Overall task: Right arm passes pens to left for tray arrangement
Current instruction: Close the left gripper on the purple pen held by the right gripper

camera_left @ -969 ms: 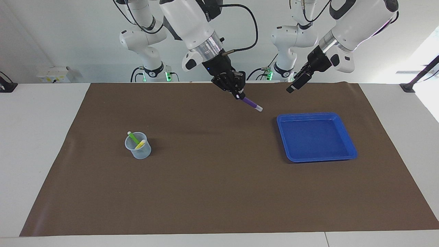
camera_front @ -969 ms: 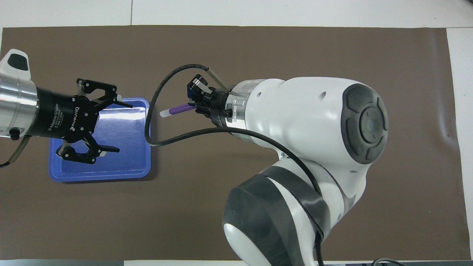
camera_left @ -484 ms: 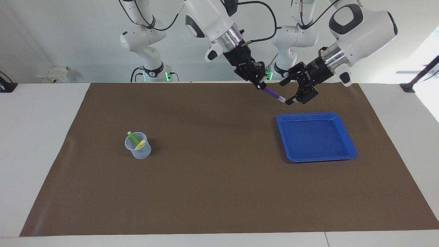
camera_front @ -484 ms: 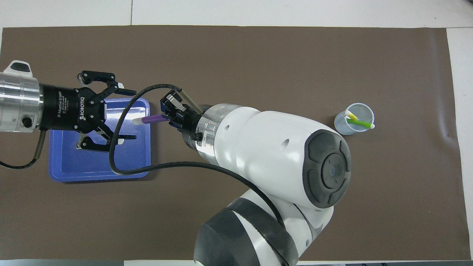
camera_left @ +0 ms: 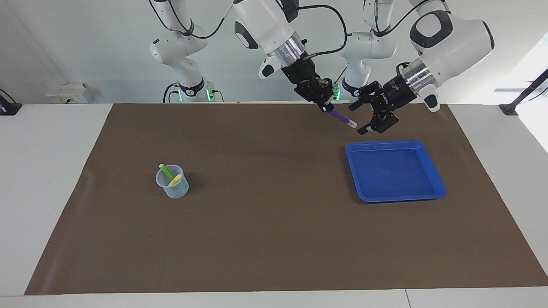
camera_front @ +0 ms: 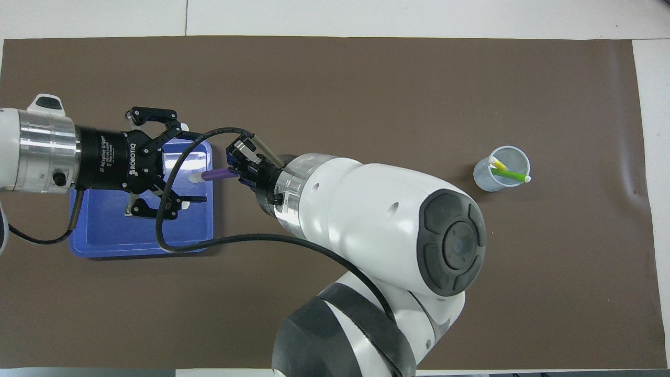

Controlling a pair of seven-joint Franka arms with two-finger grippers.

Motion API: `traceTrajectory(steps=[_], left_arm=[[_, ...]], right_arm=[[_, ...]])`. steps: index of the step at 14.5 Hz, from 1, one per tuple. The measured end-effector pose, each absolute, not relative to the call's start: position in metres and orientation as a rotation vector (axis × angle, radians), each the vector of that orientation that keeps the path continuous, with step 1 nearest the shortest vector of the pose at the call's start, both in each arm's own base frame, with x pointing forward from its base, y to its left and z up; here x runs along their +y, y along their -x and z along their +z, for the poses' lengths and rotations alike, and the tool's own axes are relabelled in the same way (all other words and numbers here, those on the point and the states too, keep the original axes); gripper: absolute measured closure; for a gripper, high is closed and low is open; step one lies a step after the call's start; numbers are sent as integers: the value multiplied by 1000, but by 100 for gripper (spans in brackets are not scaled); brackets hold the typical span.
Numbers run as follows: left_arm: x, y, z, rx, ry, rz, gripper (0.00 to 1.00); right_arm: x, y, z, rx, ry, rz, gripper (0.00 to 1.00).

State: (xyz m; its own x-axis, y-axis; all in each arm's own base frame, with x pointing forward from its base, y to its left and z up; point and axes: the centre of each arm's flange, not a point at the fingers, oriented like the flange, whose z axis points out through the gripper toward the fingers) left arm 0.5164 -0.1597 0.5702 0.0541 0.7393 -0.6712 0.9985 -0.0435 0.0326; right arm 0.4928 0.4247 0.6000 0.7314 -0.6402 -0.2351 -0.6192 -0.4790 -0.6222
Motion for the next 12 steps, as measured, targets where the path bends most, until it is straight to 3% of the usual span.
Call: traceTrajectory(steps=[4, 8, 12], left_arm=[[-167, -510, 565, 1736, -1837, -662, 3], [-176, -505, 562, 1724, -1855, -671, 19], [-181, -500, 559, 1723, -1863, -675, 23]], right_arm=[[424, -493, 593, 954, 2219, -43, 82], [424, -494, 592, 956, 2217, -46, 82], [424, -494, 591, 956, 2217, -45, 82]])
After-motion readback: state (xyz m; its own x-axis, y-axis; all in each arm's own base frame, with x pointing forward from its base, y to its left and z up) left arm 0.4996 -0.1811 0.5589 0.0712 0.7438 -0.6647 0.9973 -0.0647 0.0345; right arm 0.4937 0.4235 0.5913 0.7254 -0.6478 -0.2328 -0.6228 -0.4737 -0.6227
